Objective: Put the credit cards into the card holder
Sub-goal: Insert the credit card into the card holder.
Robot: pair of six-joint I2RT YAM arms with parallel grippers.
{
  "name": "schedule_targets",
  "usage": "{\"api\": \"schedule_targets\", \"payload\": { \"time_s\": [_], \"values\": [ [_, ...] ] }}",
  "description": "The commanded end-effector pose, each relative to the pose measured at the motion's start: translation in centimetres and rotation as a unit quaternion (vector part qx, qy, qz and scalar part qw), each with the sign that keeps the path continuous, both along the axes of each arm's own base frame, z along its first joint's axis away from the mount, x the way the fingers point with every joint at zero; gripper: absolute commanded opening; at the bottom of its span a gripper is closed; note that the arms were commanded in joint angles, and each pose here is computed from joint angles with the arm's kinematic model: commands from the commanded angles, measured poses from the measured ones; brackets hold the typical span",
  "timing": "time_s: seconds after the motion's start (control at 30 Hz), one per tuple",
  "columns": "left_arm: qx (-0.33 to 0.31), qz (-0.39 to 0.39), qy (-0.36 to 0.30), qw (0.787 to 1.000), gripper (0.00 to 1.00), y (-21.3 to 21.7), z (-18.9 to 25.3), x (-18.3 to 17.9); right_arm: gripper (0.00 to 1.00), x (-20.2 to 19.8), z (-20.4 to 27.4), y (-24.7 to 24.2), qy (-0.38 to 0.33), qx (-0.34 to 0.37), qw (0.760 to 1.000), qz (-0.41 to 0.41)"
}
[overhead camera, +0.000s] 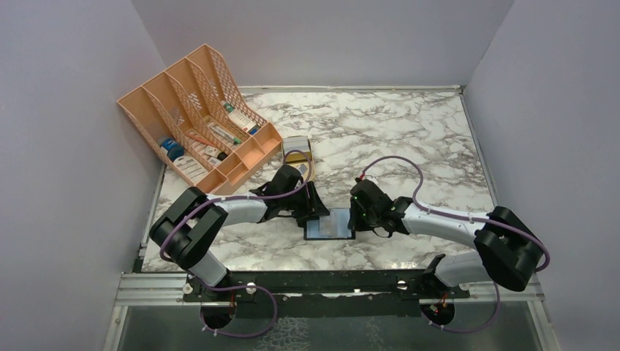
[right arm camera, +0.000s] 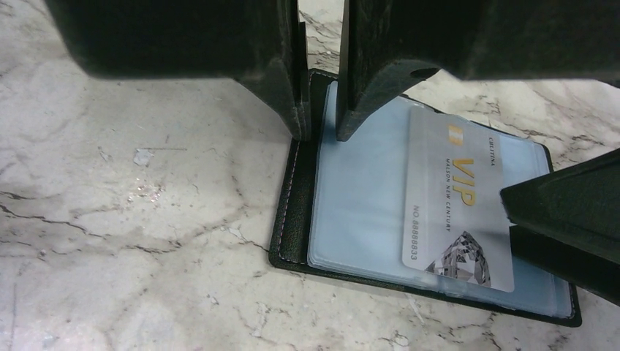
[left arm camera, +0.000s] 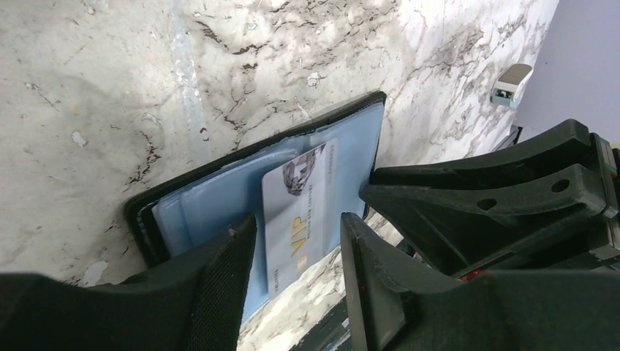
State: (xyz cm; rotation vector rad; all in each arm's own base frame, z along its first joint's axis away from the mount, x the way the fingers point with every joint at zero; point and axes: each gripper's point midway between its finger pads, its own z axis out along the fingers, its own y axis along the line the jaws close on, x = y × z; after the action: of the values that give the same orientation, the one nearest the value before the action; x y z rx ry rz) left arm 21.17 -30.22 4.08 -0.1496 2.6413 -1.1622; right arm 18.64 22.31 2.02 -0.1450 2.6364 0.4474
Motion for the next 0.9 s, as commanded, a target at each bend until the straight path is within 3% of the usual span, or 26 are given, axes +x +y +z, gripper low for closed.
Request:
{"api": "schedule_targets", "payload": {
  "time_s": [0.0,0.23,0.4,0.5,0.67,0.87],
  "values": [
    [-0.006,-0.008,0.017,1.0,0.47,-0.5,-0.5,-0.7,0.19,0.0,-0.4,1.2,0.007,0.027,1.0,0.0],
    [-0.011,-0.015,0.012,1.0,0.4,-1.6,0.1,-1.1,0.18,0.0,-0.4,1.4,0.009,0.032,0.999,0.002],
    [-0.017,-0.006,0.008,1.0,0.25,-2.1,0.2,-1.1,0.18,-0.1,-0.3,1.6,0.011,0.041,0.999,-0.001],
    [-0.014,-0.005,0.005,1.0,0.23,-2.4,0.2,-0.8,0.18,-0.2,0.0,1.9,0.012,0.055,0.998,-0.004],
    [0.0,-0.009,-0.009,1.0,0.4,-2.3,0.5,-0.4,0.19,-0.3,0.8,2.0,0.01,0.064,0.998,-0.005],
    [0.044,0.009,-0.049,0.998,0.49,-0.5,1.7,0.5,0.18,0.1,1.5,0.4,-0.013,0.033,0.999,-0.015]
  ]
}}
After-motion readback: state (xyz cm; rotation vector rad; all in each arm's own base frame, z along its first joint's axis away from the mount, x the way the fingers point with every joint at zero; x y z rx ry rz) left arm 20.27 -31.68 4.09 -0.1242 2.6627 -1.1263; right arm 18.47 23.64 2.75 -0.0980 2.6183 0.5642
